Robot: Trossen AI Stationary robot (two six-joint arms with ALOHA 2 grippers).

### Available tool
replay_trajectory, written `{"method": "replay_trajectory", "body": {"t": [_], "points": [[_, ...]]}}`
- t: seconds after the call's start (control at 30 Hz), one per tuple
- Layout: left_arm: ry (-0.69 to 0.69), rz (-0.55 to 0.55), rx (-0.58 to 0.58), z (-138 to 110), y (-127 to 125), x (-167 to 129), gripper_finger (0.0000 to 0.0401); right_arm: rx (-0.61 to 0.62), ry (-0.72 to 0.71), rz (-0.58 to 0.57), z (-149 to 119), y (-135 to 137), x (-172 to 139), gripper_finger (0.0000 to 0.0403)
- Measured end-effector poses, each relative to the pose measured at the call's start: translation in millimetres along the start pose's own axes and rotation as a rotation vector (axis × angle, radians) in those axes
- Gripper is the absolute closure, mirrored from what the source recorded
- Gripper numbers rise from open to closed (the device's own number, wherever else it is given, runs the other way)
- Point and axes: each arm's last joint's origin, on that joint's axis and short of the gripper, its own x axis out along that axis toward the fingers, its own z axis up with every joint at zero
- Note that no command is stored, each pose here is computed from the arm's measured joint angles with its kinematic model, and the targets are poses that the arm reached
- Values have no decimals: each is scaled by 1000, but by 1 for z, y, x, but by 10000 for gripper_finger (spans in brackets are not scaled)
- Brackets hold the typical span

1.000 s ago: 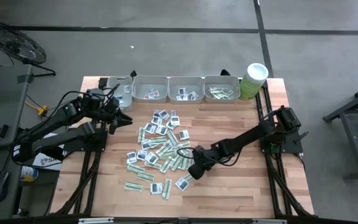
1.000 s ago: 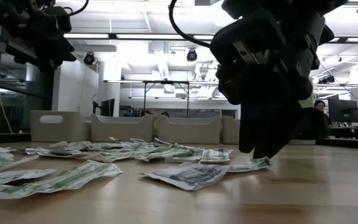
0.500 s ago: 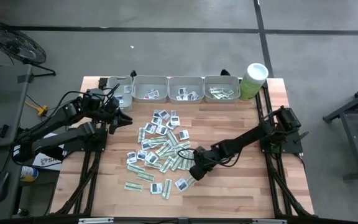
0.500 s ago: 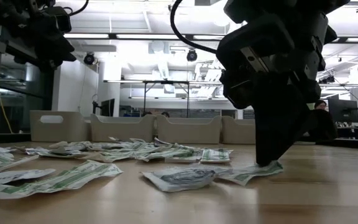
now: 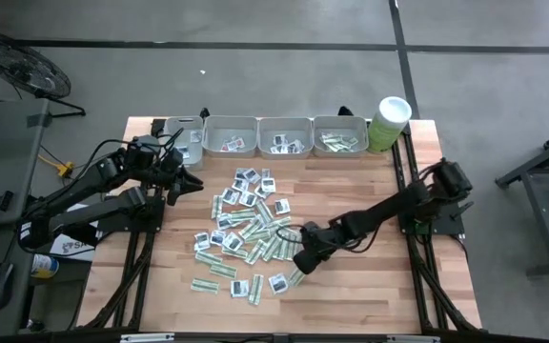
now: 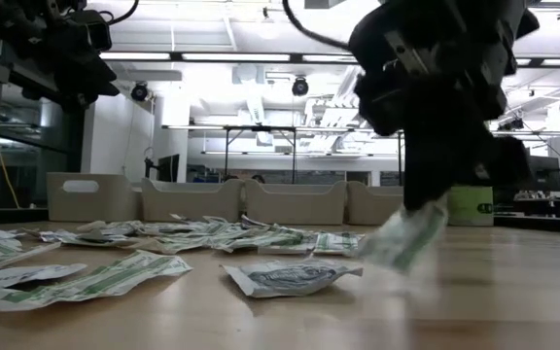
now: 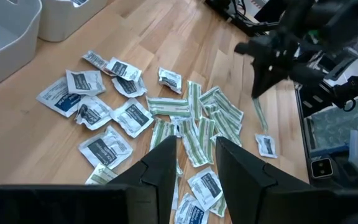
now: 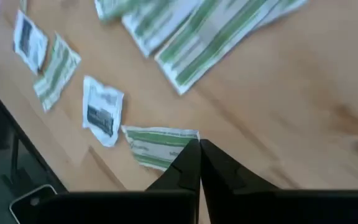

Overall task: Pick & Place First Aid Supplies
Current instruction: Put the green bandage into the right gray bin

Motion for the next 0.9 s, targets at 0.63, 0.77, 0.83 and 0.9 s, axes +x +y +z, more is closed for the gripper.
{"method": "replay_trajectory", "body": {"t": [0.63, 0.77, 0.83, 0.9], "points": [[-5, 2, 2, 0, 0, 0, 289, 44, -480, -138, 27, -26, -138, 403], [-8, 6, 3, 1, 0, 0, 289, 58, -554, -198, 40, -38, -153, 403], [-9, 9, 3, 1, 0, 0, 289, 63, -578, -225, 48, -43, -156, 403], [-9, 9, 4, 1, 0, 0, 289, 62, -597, -252, 56, -48, -159, 403]]}}
